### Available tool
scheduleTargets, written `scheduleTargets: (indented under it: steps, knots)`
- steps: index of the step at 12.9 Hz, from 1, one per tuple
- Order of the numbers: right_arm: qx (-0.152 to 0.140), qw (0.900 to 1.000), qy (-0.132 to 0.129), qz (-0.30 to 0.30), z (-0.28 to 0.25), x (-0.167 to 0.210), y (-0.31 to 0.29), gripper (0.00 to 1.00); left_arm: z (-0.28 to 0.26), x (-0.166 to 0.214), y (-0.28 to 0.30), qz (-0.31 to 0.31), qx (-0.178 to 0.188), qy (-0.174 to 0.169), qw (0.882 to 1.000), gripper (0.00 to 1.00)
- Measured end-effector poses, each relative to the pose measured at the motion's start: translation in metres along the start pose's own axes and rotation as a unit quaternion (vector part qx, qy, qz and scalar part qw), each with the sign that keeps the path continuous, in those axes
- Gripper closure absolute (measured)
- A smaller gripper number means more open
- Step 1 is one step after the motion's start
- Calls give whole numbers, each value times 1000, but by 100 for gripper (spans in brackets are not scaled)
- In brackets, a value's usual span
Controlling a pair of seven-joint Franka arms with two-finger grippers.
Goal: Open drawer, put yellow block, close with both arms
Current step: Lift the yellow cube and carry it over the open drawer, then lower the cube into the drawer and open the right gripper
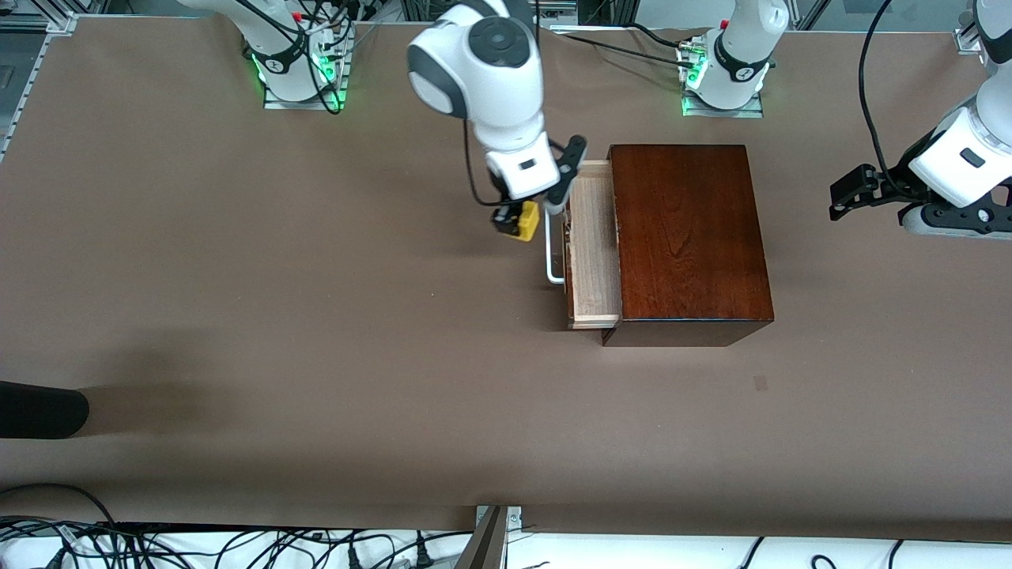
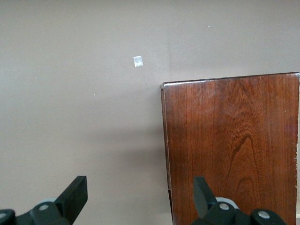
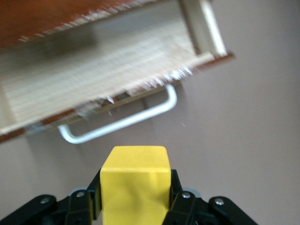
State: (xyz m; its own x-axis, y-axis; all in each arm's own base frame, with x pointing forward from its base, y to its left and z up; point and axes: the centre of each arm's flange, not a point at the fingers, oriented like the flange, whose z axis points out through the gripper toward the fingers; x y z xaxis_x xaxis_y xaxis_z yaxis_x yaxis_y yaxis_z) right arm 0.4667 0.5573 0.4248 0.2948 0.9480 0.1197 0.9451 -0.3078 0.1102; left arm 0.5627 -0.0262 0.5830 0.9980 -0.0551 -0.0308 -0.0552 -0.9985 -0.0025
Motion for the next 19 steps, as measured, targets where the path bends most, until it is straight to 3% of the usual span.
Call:
scheduleTargets:
  steps: [8,14,19]
  knots:
    - [-34,992,-6,-121,23,65,-69,44,0,0,0,0,0,0,1000,0]
    - [-40,990,5,-135,22,75,-82,44,0,0,0,0,0,0,1000,0]
    - [-38,989,11,-144,58,80,-88,44,0,0,0,0,0,0,1000,0]
